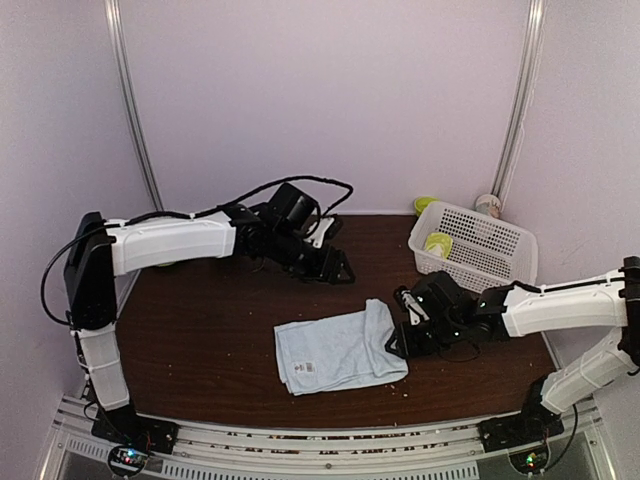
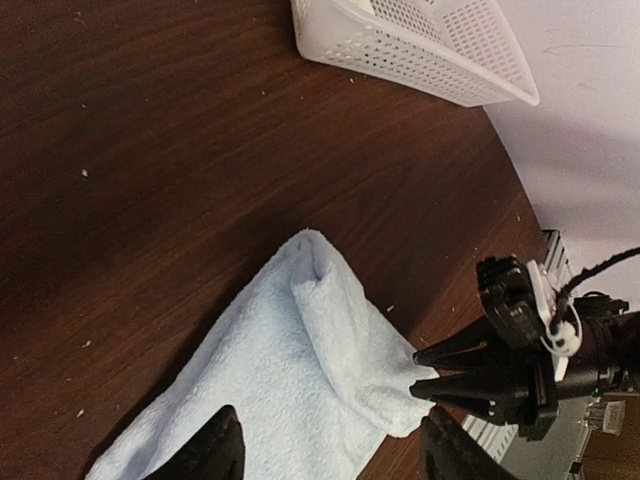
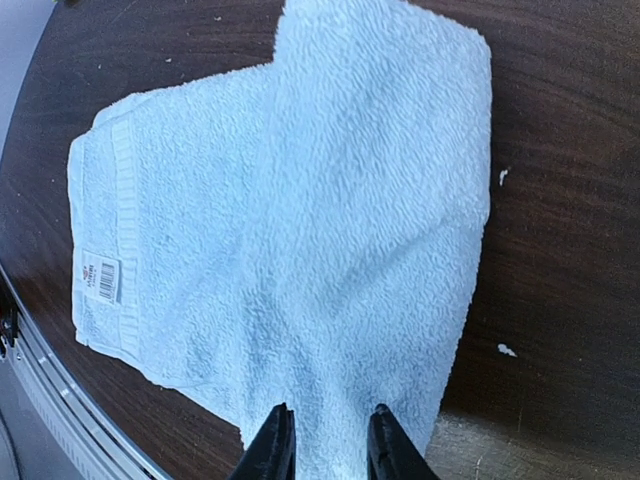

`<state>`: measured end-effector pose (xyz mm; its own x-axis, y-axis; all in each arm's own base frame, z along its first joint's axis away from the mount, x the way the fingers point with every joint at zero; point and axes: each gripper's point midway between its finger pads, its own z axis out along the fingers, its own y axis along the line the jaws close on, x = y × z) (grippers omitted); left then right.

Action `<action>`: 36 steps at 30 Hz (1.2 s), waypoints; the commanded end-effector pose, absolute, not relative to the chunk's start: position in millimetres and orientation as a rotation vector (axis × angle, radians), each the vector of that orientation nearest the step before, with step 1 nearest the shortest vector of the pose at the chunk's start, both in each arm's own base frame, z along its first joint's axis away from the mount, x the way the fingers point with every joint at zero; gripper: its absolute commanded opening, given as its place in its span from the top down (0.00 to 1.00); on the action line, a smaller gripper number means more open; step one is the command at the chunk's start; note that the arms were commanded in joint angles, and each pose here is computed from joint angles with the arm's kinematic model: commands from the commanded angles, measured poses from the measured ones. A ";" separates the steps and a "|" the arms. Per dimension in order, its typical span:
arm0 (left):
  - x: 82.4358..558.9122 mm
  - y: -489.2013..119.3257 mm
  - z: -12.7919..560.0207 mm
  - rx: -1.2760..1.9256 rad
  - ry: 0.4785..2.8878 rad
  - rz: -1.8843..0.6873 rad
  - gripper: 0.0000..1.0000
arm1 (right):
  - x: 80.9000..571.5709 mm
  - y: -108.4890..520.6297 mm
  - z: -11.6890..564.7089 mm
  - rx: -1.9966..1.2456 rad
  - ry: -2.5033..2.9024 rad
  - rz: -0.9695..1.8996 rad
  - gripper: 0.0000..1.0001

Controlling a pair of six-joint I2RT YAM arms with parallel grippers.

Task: Roll the towels
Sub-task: Roll the towel at the center of the board.

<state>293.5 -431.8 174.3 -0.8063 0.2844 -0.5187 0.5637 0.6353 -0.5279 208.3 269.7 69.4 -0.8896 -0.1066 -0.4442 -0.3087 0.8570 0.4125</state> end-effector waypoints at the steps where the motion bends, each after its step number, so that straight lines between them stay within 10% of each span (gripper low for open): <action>1: 296.2 -466.6 150.4 0.711 2.502 -1.098 0.37 | 202.1 270.9 67.1 -0.280 2.612 0.732 0.74; 25: 304.2 -513.8 85.4 0.711 2.638 -1.163 0.42 | 182.6 269.6 54.4 -0.370 2.650 0.695 0.70; 36: 303.5 -488.5 48.5 0.642 2.732 -0.987 1.00 | 159.8 264.0 28.8 -0.464 2.747 0.565 0.70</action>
<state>303.6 -501.8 65.1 -0.8873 0.3487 -0.3019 0.4606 0.6353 -0.6198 166.8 273.5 43.2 -0.8965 -0.2152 -0.3873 -0.3708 0.8430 0.3898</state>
